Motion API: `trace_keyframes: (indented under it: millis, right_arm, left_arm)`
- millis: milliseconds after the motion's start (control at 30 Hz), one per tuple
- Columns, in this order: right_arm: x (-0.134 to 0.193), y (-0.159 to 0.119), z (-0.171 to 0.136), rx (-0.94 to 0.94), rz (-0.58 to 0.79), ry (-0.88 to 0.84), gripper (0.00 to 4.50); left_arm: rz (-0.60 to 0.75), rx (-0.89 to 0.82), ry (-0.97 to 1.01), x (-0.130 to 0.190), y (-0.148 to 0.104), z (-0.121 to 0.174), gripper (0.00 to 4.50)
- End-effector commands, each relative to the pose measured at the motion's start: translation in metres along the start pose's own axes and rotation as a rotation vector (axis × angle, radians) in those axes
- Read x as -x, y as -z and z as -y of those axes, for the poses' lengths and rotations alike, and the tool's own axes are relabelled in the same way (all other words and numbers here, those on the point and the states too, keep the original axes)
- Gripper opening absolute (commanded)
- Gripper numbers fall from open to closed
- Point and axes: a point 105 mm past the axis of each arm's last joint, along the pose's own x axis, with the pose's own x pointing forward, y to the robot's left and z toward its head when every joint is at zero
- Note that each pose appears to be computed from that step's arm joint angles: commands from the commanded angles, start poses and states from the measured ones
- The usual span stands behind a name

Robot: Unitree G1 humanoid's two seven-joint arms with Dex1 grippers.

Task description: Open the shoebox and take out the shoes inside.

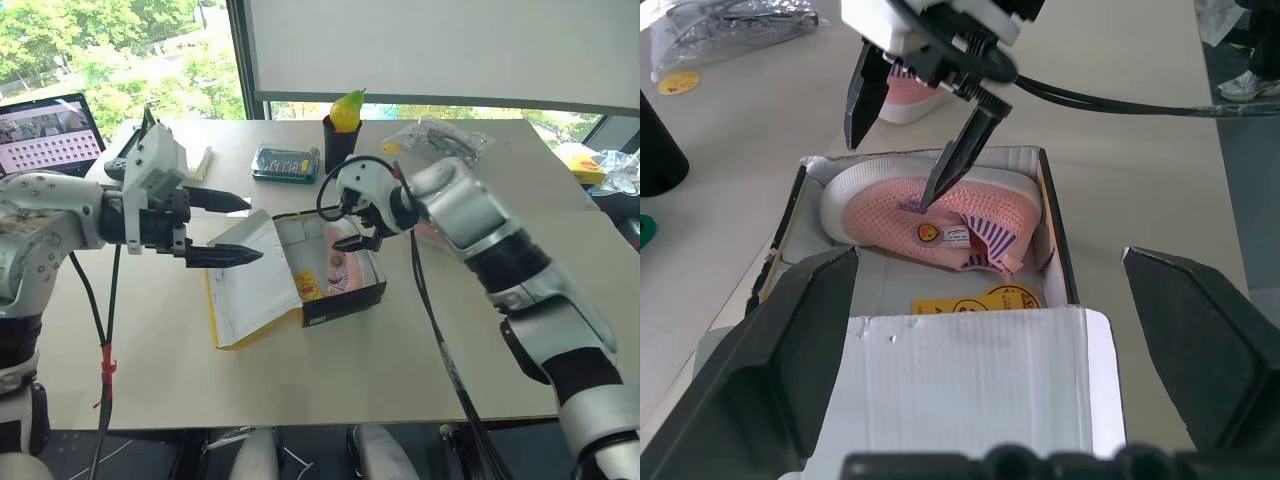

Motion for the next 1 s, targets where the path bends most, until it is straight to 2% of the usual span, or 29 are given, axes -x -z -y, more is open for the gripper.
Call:
trace_keyframes:
  millis: [33,333,867,1000]
  right_arm:
    - [0.002,-0.022,0.01,0.126,0.041,0.028,4.43]
    - [-0.025,-0.023,0.013,0.18,0.001,0.005,4.43]
    - [-0.031,-0.006,0.006,0.17,-0.157,-0.097,4.43]
    - [-0.032,-0.014,0.0,0.155,-0.135,-0.127,3.41]
  left_arm:
    - [0.008,-0.034,-0.033,0.011,-0.009,0.003,4.5]
    - [0.014,-0.022,-0.058,0.013,-0.008,0.008,4.5]
    - [0.014,-0.005,-0.083,0.015,-0.003,0.012,4.5]
    - [0.016,-0.006,-0.082,0.014,-0.003,0.013,4.5]
